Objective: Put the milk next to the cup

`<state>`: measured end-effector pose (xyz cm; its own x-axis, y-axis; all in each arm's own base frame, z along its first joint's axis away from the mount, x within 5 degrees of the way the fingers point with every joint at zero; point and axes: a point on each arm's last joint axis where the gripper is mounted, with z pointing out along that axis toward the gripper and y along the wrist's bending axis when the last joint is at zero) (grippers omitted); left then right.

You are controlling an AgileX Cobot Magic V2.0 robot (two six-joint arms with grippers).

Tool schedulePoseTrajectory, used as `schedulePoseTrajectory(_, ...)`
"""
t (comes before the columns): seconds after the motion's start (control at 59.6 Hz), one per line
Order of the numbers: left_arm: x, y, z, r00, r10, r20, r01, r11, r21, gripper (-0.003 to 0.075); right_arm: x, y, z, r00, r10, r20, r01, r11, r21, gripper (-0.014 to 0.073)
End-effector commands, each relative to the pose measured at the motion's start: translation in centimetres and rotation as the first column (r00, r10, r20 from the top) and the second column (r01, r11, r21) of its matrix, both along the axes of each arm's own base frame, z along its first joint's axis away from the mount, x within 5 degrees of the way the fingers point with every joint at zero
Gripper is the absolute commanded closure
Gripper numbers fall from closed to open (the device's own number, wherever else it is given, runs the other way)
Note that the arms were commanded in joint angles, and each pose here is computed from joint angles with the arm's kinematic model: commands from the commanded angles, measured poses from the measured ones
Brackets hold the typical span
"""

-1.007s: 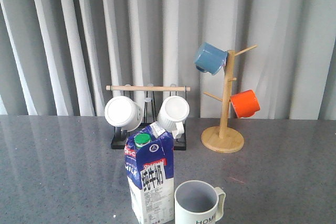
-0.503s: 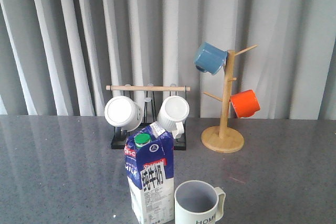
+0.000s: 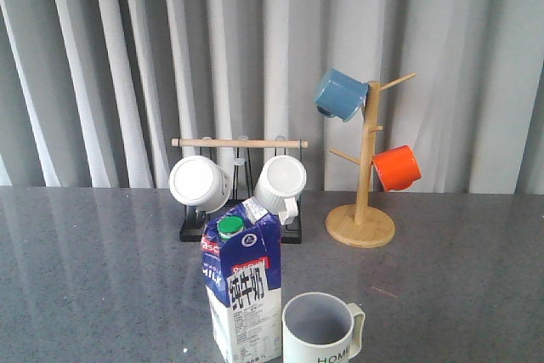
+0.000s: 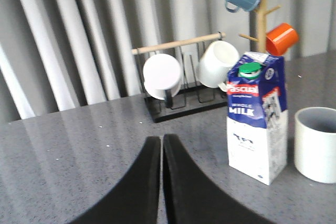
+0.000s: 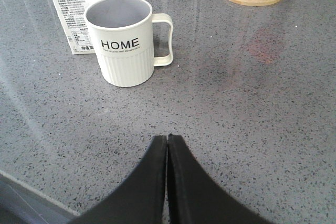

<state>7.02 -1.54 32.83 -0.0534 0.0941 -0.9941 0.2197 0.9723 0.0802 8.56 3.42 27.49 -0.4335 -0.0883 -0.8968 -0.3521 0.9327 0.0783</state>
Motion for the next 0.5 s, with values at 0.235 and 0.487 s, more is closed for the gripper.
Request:
schedulePoseTrajectory(0.235,-2.1,1.6,-8.7,0.956,0.224,0.188,-0.198,0.969,-0.151,0.0727,0.4,-0.1,1.4,0.997,-0.020,0.081,0.018,1.000,0.023,0.0599)
schedulePoseTrajectory(0.487,-1.6,1.9,-12.0,0.954,0.289,0.085,-0.272,0.947,-0.170,0.0726,0.4,-0.1,1.4,0.997,-0.020,0.081,0.018,1.000,0.023,0.0599)
